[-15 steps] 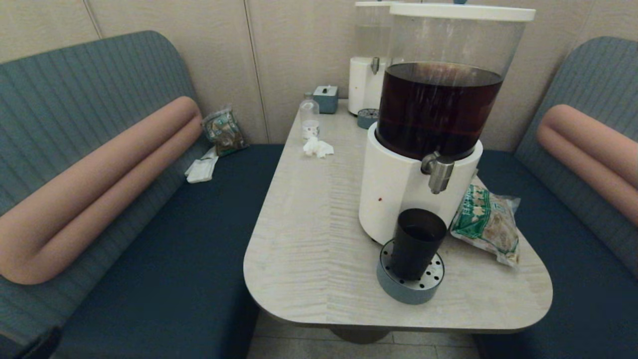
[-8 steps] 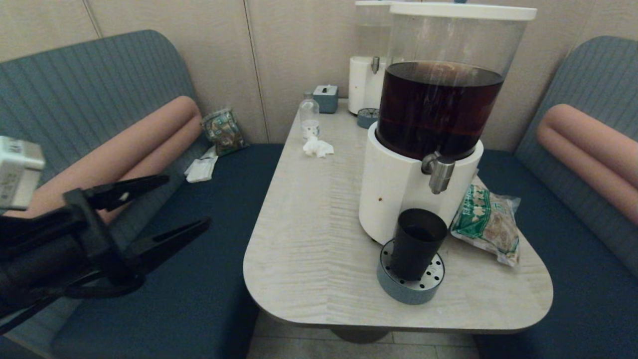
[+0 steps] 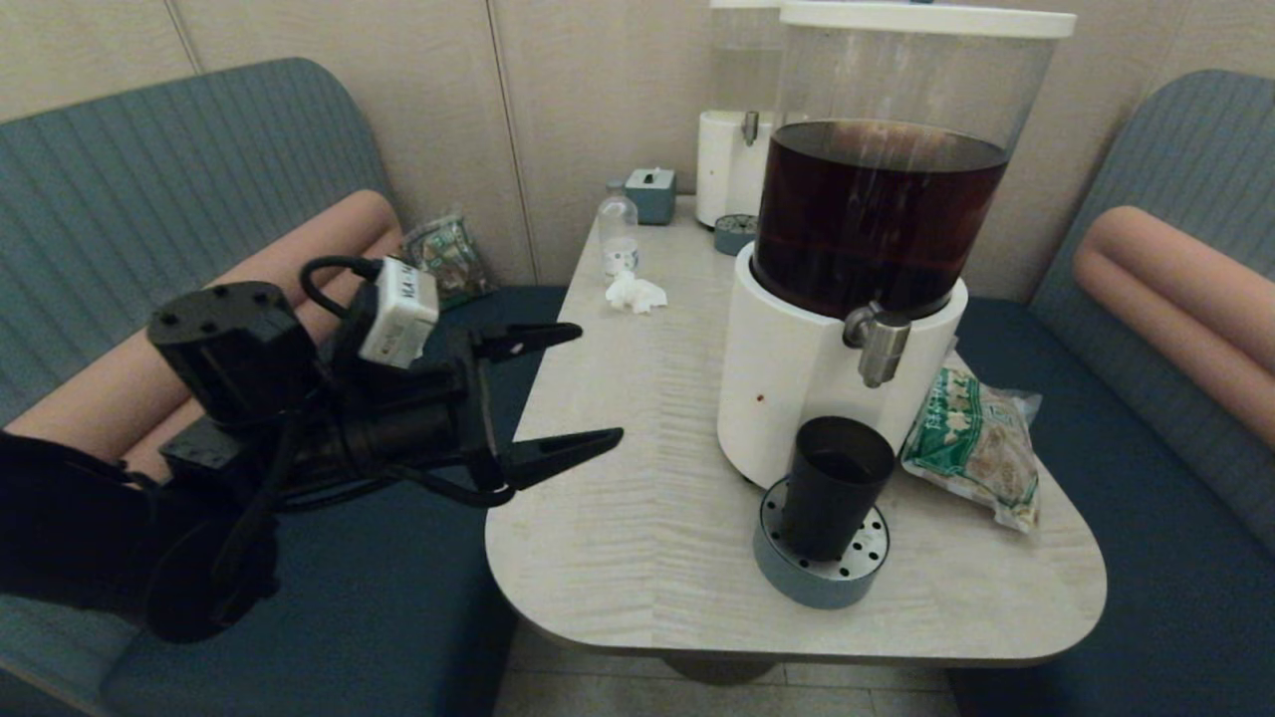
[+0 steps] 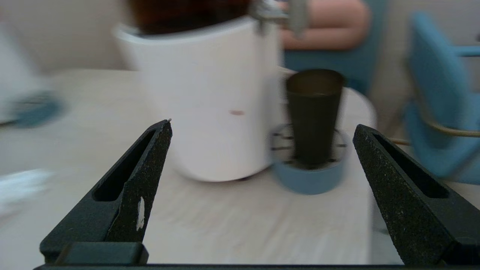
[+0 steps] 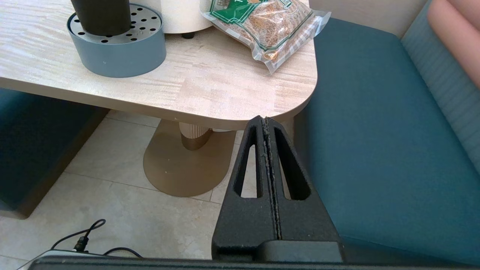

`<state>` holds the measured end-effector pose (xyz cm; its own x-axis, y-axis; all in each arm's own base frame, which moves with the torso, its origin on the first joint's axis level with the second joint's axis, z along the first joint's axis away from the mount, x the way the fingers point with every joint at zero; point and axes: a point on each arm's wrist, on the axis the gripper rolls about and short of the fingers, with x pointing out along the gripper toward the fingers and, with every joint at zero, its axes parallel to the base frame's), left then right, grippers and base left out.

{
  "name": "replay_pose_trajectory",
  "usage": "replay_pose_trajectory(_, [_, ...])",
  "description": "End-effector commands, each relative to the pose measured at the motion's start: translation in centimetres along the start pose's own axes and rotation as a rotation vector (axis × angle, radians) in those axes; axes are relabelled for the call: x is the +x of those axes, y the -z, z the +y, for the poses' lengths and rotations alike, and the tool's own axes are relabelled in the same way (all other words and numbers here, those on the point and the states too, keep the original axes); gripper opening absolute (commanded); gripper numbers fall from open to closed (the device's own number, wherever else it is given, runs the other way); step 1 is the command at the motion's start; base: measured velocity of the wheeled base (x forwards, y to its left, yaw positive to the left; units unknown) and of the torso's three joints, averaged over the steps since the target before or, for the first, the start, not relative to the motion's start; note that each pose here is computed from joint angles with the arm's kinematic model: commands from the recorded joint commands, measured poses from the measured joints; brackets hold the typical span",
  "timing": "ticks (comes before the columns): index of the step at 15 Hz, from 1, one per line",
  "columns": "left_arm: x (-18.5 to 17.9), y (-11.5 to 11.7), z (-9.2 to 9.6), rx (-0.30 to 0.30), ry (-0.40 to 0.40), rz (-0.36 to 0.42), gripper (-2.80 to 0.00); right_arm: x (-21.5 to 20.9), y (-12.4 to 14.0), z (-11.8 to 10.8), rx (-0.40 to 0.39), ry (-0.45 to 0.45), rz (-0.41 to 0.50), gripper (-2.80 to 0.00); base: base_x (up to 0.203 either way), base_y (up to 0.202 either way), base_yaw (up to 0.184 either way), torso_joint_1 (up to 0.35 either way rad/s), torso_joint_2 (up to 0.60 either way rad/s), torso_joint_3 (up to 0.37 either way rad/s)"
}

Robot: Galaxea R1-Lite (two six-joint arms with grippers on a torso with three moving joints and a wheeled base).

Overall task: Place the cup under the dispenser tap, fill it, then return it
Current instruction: Place the cup next to the water dispenser

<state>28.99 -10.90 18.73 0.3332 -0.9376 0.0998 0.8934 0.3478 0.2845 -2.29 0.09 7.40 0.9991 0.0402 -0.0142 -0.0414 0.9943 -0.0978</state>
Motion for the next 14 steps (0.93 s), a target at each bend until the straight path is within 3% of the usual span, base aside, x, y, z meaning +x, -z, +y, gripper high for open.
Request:
replay_pose_trajectory(1, [3.2,3.5,-1.1,-0.085,0.089,0.034,0.00,0.0,0.0,0.0,-0.001,-0.001,-0.001,-2.80,0.000,0.000,0.000,0.000,0.00,0.000])
replay_pose_trajectory(7, [6.1,5.8,-2.8,-0.159,0.150,0.060,0.00,0.0,0.0,0.0,-0.001,-0.001,-0.001,-2.80,0.000,0.000,0.000,0.000,0.00,0.000])
replay_pose_trajectory(14, [9.9,6.3,-3.3,-0.173,0.205,0.023,0.00,0.0,0.0,0.0,-0.001,-0.001,-0.001,-2.80,0.000,0.000,0.000,0.000,0.00,0.000])
